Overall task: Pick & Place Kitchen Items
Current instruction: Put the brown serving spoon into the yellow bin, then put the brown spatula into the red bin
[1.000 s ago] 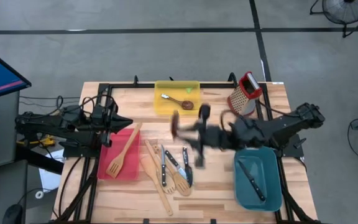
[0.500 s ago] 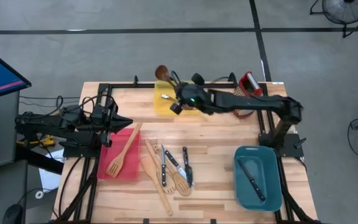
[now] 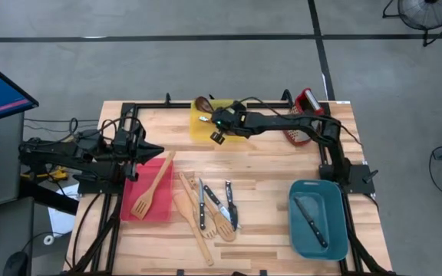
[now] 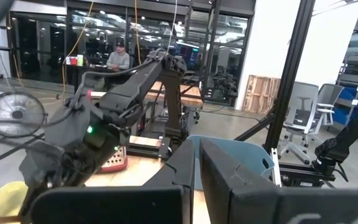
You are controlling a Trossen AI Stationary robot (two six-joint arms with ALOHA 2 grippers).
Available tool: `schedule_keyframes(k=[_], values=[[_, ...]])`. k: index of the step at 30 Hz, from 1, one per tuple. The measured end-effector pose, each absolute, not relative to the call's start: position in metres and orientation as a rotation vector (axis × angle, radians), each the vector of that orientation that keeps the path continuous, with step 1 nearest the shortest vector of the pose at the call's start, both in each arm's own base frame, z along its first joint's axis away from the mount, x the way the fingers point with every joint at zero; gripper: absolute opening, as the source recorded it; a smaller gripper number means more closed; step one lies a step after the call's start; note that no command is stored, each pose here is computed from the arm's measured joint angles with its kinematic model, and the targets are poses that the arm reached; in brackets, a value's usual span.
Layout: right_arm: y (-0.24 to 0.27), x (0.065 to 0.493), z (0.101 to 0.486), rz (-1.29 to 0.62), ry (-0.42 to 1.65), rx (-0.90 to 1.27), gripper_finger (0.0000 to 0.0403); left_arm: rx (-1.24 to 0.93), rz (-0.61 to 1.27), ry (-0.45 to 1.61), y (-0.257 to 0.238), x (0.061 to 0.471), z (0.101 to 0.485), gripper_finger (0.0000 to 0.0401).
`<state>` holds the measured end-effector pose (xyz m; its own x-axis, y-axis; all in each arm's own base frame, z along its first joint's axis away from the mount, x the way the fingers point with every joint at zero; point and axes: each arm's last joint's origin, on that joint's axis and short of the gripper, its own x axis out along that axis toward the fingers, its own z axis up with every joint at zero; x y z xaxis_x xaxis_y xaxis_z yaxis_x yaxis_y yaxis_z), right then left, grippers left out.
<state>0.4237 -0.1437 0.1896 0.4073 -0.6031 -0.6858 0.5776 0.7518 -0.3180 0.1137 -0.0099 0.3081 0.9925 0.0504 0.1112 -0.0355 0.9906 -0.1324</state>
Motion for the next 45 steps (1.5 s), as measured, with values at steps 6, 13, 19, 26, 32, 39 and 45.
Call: schedule_keyframes(k=[6, 13, 19, 26, 32, 39, 45], values=[[-0.143, 0.422, 0.182, -0.732, 0.935, -0.034, 0.0048, -0.131, 0.043, -0.115, -0.010, 0.114, 0.308, 0.0008], [-0.142, 0.422, 0.164, -0.707, 1.004, -0.018, 0.0050, -0.130, 0.043, -0.111, -0.010, 0.114, 0.308, 0.0008], [-0.143, 0.423, 0.158, -0.705, 1.019, -0.018, 0.0051, -0.128, 0.041, -0.112, -0.010, 0.114, 0.308, 0.0008], [-0.144, 0.423, 0.157, -0.714, 1.011, -0.005, 0.0072, -0.127, 0.041, -0.112, -0.010, 0.114, 0.308, 0.0008], [-0.145, 0.423, 0.158, -0.710, 1.007, 0.013, 0.0113, -0.126, 0.043, -0.111, -0.010, 0.114, 0.308, 0.0009], [-0.140, 0.423, 0.170, -0.658, 0.983, 0.042, 0.0171, -0.062, 0.036, -0.031, -0.011, 0.121, 0.300, 0.0059], [-0.118, 0.414, 0.234, -0.605, 0.899, 0.032, 0.0216, -0.045, -0.098, 0.133, -0.019, 0.148, 0.282, 0.0147]])
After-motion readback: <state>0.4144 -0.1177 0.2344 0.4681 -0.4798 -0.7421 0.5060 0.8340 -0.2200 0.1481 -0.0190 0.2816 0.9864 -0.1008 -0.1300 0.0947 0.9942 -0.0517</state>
